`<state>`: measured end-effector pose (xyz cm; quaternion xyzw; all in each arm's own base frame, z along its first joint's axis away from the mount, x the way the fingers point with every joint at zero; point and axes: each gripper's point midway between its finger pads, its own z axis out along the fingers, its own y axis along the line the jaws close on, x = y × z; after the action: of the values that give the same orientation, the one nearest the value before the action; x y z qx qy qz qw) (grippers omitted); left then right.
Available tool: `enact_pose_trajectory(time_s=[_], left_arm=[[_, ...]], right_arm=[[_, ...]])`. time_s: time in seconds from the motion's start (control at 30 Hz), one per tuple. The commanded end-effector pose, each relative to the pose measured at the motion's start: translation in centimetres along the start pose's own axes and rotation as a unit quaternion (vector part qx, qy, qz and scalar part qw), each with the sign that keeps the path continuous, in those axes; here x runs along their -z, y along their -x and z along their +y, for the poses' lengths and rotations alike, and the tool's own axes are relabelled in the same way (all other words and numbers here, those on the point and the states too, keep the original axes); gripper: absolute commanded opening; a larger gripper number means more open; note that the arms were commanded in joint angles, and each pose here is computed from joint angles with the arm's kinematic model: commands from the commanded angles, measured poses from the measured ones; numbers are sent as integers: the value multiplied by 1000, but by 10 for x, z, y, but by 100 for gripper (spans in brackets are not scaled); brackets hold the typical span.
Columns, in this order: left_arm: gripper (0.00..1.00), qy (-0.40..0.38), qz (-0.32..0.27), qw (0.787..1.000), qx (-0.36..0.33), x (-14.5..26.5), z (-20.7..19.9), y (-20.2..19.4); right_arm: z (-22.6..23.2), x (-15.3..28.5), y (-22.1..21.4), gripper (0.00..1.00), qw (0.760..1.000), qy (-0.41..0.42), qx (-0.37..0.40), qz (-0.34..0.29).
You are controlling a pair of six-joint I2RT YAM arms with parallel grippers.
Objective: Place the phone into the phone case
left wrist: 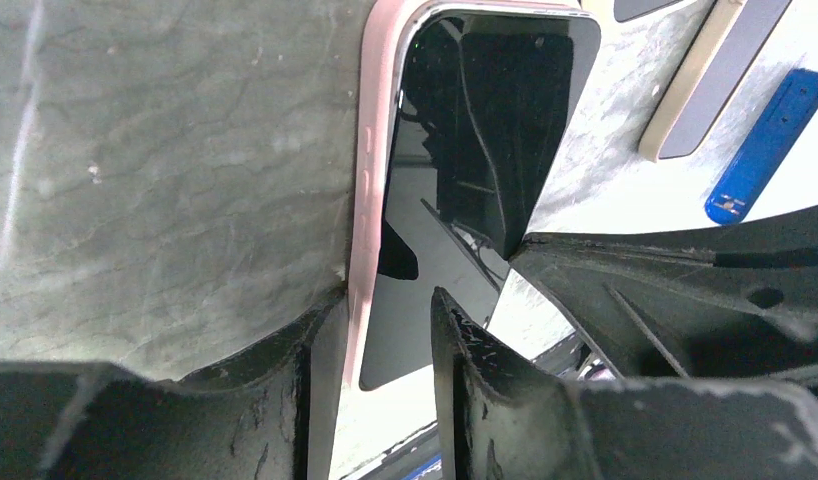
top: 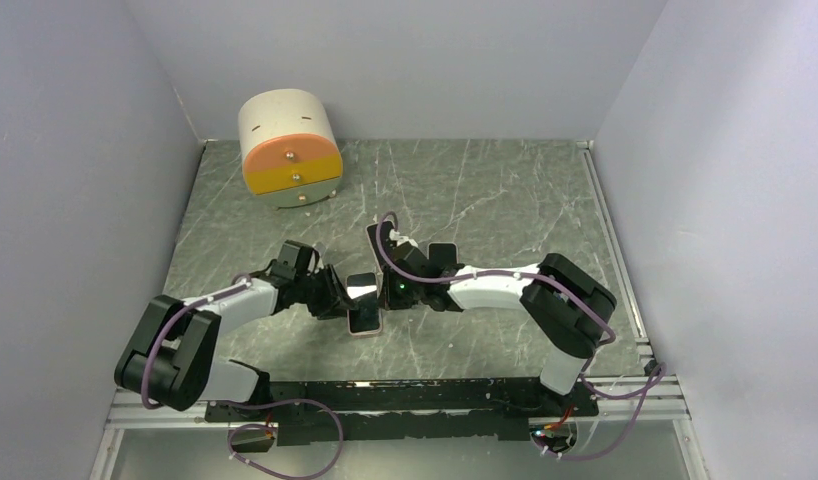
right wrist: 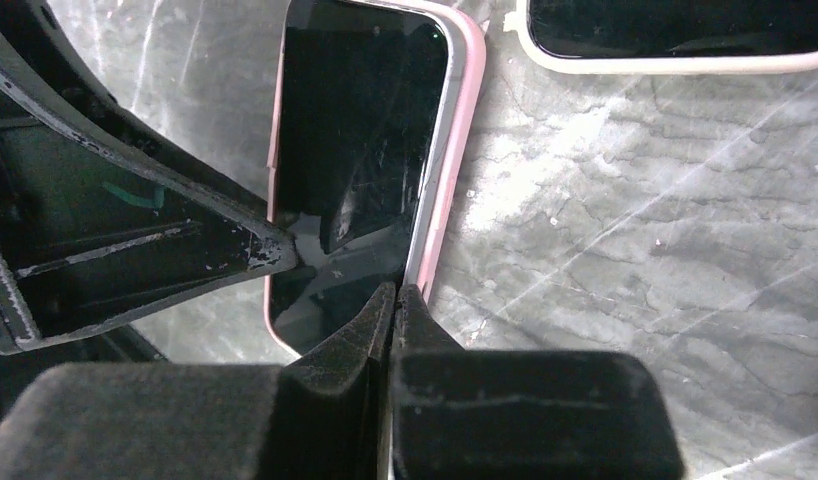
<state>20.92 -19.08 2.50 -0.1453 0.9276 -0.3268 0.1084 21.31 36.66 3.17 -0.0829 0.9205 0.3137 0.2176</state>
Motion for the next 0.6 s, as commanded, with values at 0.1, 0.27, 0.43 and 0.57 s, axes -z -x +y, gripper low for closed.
enact_pose_trajectory(time_s=[0.1, 0.27, 0.43, 0.57], left_arm=[[41, -52, 30, 998, 13, -2, -20, -26], [44, -29, 13, 999, 12, 3, -17, -20], [47, 4, 11, 1000, 3, 5, -12, -15], [49, 14, 11, 1000, 0, 6, -13, -12]], right_arm=[[-38, -14, -30, 6, 992, -113, 48, 21], [-51, -16, -47, 17, 988, -141, 54, 39], [-58, -16, -55, 18, 986, -151, 50, 54], [-52, -7, -49, 19, 988, -139, 53, 43]])
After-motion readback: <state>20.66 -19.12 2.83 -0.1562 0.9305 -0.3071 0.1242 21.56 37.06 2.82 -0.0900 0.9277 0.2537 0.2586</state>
